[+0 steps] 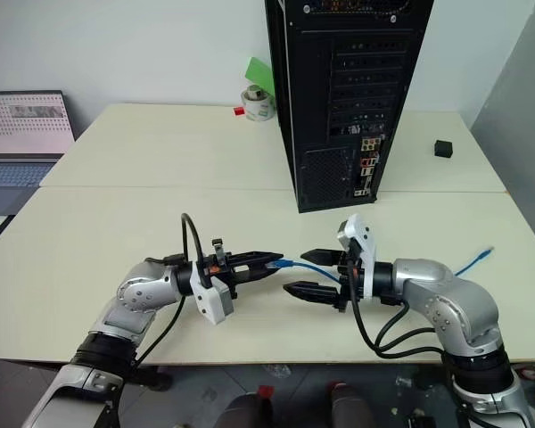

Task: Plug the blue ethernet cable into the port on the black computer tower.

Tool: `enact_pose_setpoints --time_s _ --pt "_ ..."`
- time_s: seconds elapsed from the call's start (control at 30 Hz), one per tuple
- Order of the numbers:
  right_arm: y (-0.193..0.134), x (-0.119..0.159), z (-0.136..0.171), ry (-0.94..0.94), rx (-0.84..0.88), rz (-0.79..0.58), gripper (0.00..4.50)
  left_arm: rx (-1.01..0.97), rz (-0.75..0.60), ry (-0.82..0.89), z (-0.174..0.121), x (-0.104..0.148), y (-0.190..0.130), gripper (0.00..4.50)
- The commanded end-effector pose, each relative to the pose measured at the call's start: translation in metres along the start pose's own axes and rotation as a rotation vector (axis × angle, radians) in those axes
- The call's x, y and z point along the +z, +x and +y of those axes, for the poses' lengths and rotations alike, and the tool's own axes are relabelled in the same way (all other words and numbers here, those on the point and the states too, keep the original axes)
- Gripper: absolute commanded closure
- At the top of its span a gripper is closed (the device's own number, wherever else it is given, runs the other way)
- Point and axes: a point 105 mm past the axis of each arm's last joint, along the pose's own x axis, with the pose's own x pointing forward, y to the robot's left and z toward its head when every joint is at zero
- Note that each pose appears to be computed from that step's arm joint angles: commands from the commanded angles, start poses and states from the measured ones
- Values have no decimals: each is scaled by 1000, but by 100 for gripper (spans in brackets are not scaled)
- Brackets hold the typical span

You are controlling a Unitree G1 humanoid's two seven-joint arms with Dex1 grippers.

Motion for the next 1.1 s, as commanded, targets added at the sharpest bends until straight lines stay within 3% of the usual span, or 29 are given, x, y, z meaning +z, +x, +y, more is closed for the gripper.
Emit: enact_pose_setpoints --time_s 0.03,0.23,0.33,0.73,0.9,1.1 --pt "5 13 6 7 23 -56 19 63 -37 95 12 7 0 418" --pt "11 14 8 27 40 -66 19 75 -35 126 11 6 -2 418" --pt "12 15 6 25 35 -70 59 83 -30 141 13 5 -3 418" --pt "14 19 4 18 31 -90 335 80 -32 156 10 6 -2 418" --pt "14 19 4 23 32 -89 430 73 -42 153 7 7 -2 418" --pt "14 18 4 26 36 -82 450 68 -42 151 6 7 -2 419"
